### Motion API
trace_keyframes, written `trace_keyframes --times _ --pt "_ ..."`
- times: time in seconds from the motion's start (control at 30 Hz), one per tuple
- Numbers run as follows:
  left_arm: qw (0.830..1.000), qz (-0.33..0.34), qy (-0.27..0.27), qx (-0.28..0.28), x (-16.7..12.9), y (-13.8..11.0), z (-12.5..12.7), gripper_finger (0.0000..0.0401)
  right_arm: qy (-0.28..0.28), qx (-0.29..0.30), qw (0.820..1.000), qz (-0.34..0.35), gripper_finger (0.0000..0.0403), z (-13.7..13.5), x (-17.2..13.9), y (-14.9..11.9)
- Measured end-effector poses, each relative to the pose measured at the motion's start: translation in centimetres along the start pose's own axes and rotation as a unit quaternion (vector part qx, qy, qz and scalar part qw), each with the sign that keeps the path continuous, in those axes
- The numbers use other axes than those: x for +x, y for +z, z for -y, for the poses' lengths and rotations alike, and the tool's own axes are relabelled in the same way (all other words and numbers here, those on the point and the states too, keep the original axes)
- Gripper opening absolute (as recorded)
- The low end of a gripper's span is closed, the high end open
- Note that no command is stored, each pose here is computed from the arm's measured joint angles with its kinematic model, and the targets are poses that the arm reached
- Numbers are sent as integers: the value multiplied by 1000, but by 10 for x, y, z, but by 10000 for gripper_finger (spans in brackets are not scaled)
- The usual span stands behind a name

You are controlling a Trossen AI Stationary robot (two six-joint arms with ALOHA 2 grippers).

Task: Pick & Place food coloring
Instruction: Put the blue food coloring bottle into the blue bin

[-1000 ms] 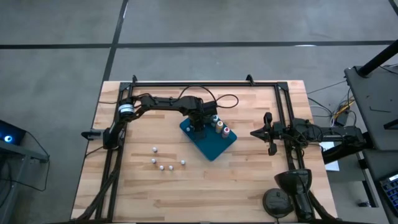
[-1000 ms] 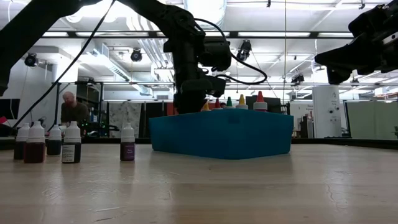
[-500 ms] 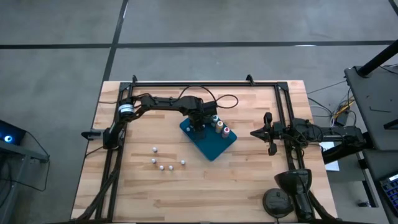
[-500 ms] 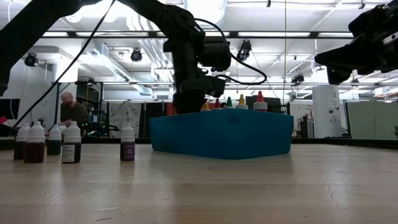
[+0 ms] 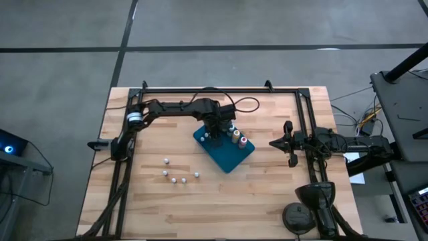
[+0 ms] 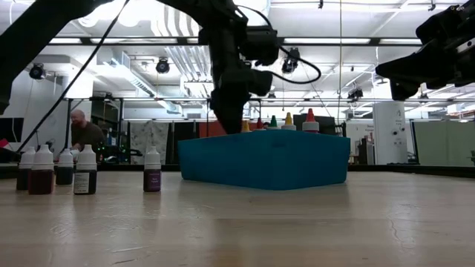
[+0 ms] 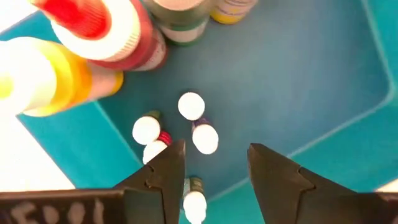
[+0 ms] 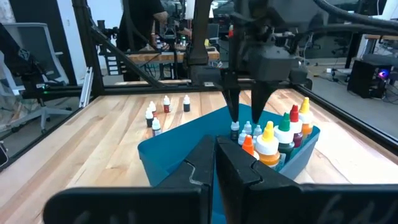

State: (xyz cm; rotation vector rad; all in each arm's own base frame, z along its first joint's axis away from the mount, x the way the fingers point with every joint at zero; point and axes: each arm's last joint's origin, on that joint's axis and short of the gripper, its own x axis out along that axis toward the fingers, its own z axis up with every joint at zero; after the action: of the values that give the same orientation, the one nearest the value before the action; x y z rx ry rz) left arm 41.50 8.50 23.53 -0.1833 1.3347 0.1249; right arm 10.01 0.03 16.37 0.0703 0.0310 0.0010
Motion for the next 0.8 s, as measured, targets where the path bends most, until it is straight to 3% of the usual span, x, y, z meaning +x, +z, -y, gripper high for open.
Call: trace_keyframes --times 0.4,0.8 --pt "1000 -1 -5 20 -22 -9 20 145 0 -1 1000 0 9 0 0 0" --pt "998 -3 -14 56 -22 -12 45 145 0 -1 1000 0 9 0 0 0"
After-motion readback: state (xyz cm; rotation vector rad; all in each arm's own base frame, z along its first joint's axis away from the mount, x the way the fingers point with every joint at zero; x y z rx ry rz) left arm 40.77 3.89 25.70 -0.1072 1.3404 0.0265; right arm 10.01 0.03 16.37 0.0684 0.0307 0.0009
